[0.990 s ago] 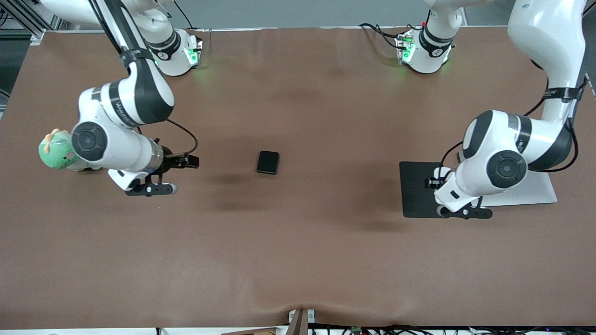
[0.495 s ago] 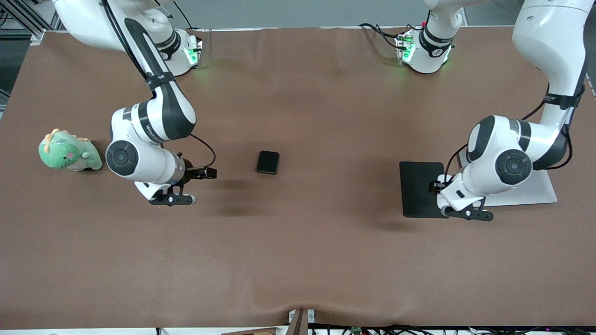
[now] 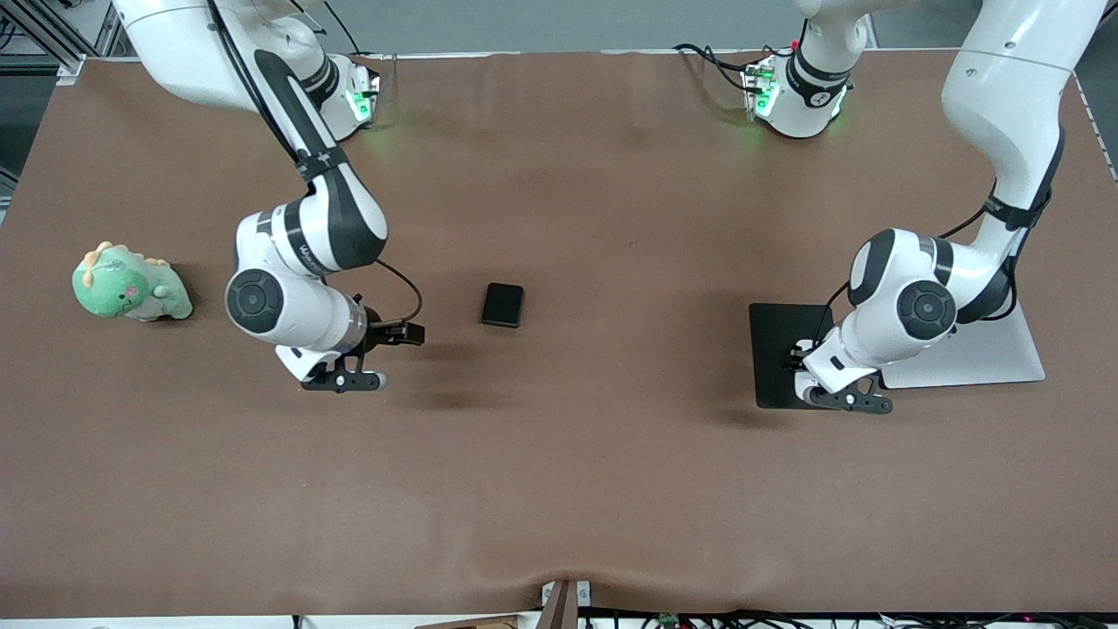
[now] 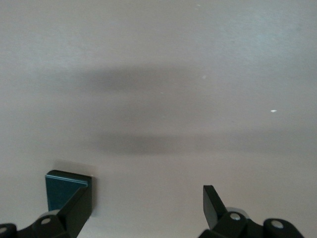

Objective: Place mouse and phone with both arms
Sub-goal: 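Lower the mouse onto the pad while the right gripper grasps the phone, then open the left gripper on the pad while the right gripper lifts the phone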

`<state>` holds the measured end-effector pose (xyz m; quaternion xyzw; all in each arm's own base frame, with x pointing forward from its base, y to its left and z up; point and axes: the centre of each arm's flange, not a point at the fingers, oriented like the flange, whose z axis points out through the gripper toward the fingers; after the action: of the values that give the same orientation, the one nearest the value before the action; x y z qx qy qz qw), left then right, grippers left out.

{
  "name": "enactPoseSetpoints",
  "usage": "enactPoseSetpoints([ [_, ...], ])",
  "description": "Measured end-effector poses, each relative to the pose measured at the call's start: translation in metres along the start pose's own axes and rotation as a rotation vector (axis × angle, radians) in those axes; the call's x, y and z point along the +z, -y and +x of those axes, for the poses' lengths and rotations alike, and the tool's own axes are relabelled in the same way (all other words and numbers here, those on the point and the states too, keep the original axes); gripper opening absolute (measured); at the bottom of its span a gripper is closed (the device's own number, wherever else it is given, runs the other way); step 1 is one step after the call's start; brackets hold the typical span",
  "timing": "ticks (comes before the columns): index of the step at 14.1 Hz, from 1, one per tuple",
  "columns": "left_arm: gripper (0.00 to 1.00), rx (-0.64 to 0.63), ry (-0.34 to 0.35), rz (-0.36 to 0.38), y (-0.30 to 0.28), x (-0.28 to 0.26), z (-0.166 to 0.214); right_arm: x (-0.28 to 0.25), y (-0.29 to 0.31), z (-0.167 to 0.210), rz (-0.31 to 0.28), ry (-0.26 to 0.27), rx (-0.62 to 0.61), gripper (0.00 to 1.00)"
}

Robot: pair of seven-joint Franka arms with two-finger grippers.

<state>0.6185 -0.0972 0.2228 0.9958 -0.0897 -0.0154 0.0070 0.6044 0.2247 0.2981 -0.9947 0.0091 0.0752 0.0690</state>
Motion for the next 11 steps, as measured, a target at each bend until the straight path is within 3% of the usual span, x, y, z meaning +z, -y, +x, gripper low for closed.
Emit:
enactPoseSetpoints([
  [5, 0.61, 0.018, 0.018, 0.004, 0.0, 0.03, -0.002, 0.022, 0.046, -0.004, 0.009, -0.053, 0.016, 1.0],
  [10, 0.61, 0.031, 0.035, 0.015, 0.001, 0.047, -0.005, 0.08, 0.132, -0.04, -0.025, -0.013, 0.088, 1.0],
  [11, 0.68, 0.031, 0.037, 0.014, 0.002, 0.048, -0.006, 0.09, 0.136, -0.045, -0.035, -0.002, 0.118, 1.0],
])
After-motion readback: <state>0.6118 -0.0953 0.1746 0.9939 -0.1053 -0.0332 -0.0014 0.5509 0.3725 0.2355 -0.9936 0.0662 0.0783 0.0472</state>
